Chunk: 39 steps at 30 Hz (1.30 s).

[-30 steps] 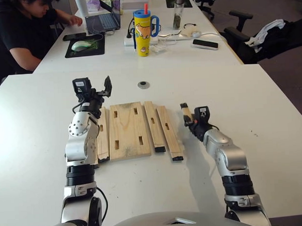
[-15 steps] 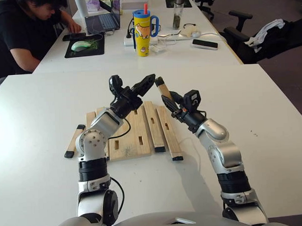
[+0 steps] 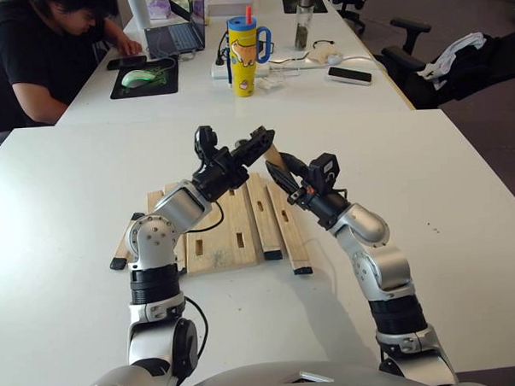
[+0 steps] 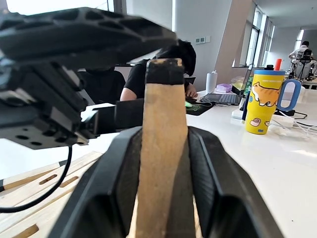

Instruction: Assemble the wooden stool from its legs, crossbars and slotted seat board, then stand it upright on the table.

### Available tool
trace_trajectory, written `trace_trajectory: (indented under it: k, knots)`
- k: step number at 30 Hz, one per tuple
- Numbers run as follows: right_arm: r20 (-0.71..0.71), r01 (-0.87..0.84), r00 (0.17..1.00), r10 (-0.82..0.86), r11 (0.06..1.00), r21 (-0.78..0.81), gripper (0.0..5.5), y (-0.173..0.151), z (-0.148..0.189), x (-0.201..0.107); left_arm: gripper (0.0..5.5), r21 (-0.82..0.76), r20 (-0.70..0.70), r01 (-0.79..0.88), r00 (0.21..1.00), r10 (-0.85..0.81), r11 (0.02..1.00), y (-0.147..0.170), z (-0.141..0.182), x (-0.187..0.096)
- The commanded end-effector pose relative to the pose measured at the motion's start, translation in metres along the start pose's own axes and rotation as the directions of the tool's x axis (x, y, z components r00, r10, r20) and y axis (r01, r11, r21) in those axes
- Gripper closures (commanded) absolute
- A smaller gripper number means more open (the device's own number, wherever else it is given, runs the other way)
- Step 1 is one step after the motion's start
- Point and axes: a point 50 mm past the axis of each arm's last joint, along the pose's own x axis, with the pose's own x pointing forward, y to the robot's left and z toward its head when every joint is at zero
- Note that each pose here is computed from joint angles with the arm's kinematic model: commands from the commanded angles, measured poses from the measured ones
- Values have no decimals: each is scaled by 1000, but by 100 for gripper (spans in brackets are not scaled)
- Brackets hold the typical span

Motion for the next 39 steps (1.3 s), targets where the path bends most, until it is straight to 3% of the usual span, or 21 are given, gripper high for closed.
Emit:
trace_trajectory:
  k: [1,21,28,29,39]
  knots:
    - [14,-27,1000,27,1000,-9,418,5,2,-2,208,18,26,-7,1000,7,1000,0,8,1]
    - [22,-13,1000,13,1000,-13,418,4,2,-3,504,-27,-10,14,1000,-14,1000,-1,3,-1]
    - [2,-6,1000,6,1000,9,418,2,-1,-3,507,4,33,-25,999,25,1000,4,8,-4]
    - [-20,-6,1000,6,1000,-10,382,1,-3,-4,507,13,51,-40,998,39,999,6,10,-6]
    - [-185,111,976,-112,994,-12,366,-21,-31,-31,507,191,334,-307,913,232,932,21,43,-42]
